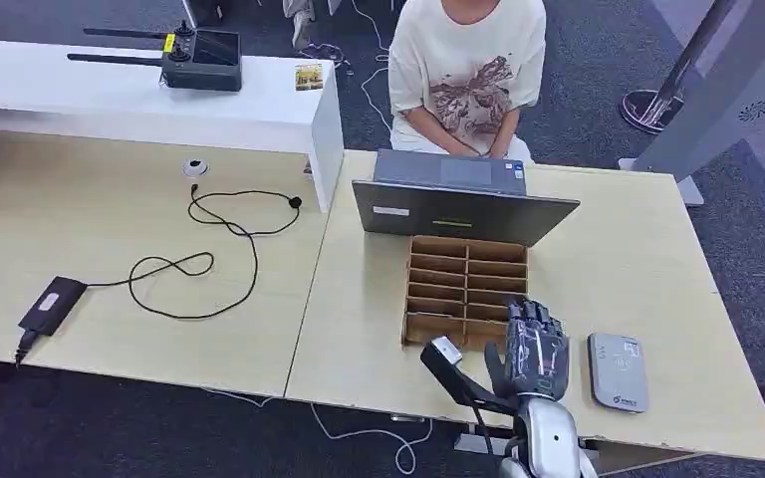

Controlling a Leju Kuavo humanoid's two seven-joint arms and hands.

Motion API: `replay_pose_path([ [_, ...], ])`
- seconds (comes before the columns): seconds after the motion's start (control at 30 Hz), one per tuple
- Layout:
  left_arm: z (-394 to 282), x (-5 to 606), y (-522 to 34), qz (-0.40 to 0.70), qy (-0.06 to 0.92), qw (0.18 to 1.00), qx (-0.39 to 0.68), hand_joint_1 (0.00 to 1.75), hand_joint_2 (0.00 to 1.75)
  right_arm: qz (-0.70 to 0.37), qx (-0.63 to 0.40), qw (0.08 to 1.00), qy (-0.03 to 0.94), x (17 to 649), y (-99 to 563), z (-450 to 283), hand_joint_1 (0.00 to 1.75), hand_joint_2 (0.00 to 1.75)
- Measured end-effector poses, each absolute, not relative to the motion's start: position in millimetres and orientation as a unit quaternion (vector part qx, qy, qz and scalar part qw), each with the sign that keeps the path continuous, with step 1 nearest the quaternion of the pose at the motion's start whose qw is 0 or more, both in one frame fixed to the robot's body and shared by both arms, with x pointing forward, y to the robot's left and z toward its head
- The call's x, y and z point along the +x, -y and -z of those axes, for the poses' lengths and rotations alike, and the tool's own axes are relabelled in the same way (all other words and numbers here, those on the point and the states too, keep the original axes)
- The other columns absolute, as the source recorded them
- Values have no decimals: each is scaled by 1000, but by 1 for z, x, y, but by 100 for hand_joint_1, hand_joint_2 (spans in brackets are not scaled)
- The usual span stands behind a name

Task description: Pass the card to the sensor for recognition and then transmit it.

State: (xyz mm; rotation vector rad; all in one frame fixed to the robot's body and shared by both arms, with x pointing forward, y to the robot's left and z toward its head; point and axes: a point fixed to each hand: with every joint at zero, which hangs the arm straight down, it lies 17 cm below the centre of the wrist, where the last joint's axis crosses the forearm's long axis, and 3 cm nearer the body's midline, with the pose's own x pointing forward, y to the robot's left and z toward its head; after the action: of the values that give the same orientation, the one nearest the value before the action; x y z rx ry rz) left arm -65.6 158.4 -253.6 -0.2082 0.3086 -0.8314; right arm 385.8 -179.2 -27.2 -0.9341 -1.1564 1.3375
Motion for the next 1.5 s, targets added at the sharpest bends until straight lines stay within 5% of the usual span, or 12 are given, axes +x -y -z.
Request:
replay_pose_path([
  [1.5, 253, -64, -150, 424, -140, 889, -101, 0, 0, -528, -433, 574, 451, 375, 236, 25, 66, 175],
])
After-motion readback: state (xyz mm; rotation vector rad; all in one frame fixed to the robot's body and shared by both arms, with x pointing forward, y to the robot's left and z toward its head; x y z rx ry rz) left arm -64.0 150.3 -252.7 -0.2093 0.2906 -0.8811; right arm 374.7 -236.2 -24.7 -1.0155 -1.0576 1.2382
